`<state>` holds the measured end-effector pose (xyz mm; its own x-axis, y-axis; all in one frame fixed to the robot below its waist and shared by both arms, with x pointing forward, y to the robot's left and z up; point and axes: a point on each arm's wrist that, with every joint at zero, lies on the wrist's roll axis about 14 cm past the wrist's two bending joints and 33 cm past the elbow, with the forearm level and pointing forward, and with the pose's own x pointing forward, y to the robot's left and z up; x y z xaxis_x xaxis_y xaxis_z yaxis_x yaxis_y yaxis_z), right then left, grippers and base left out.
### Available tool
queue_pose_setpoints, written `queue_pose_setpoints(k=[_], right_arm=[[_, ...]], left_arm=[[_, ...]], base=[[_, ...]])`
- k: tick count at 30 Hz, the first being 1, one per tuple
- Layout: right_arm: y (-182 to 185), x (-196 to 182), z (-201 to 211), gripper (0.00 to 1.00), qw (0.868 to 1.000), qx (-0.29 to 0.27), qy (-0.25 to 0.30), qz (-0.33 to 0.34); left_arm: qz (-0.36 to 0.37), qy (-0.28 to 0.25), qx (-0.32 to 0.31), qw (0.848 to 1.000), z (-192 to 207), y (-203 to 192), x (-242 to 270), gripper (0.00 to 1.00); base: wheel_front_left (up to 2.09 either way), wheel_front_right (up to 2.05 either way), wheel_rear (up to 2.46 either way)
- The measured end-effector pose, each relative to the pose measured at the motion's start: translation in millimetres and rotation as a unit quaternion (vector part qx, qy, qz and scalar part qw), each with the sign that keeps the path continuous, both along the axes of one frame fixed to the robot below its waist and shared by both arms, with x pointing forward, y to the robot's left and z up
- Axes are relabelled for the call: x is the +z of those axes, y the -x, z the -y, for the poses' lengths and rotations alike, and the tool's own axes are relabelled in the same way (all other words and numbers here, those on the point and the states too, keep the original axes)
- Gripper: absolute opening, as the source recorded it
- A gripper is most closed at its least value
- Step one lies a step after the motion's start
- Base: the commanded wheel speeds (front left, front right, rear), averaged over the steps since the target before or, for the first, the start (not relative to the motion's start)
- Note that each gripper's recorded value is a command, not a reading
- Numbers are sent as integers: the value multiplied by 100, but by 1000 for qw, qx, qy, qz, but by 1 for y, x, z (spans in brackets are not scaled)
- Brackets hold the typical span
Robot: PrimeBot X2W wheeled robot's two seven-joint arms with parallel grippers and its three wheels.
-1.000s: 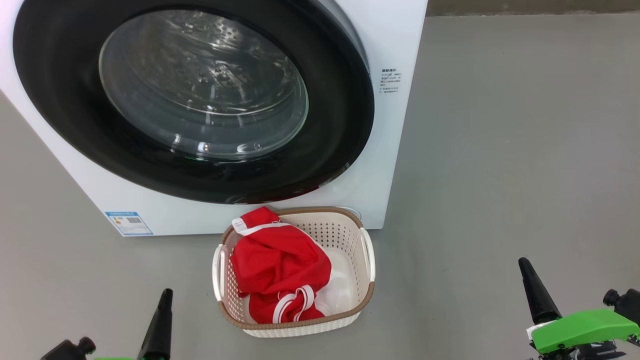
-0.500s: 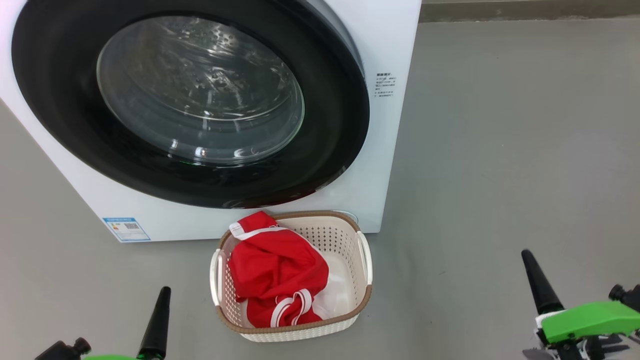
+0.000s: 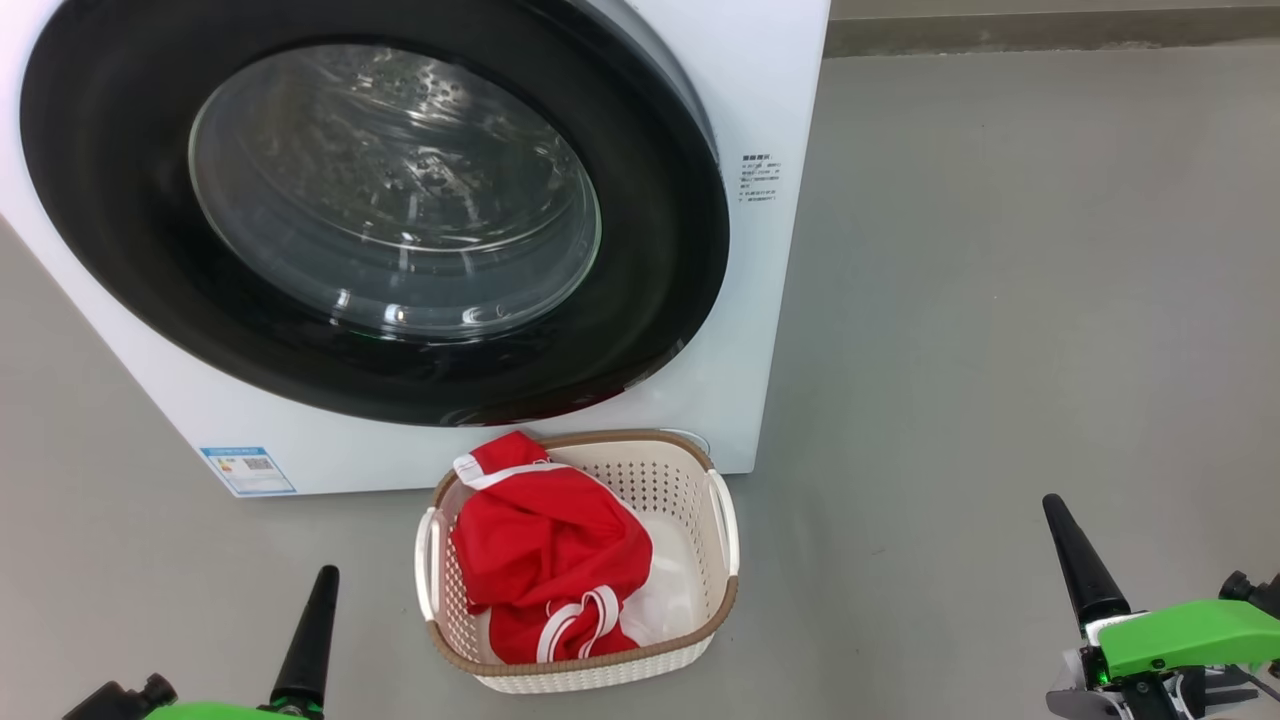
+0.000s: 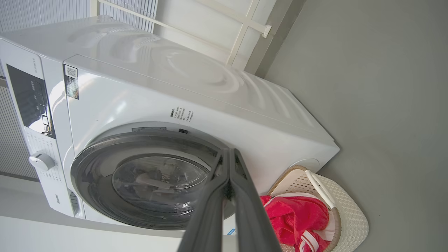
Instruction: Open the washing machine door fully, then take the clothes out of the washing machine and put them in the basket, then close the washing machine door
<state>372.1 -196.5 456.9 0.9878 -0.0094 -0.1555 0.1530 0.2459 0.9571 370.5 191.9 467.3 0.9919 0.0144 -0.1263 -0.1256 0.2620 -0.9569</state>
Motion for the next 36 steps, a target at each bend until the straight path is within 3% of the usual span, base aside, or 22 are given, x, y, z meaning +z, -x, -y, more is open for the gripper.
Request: queue_pose_setpoints(k=[25,36], right_arm=[[0,18,10,0,993,-23,-115,31],[-4,26,9,0,991,-22,-124,43]], left_arm=[[23,126,-7,992,5,-7,15,0],[25,137,-5,990,5,-7,16,0]], base=[[0,0,0],[0,0,0]])
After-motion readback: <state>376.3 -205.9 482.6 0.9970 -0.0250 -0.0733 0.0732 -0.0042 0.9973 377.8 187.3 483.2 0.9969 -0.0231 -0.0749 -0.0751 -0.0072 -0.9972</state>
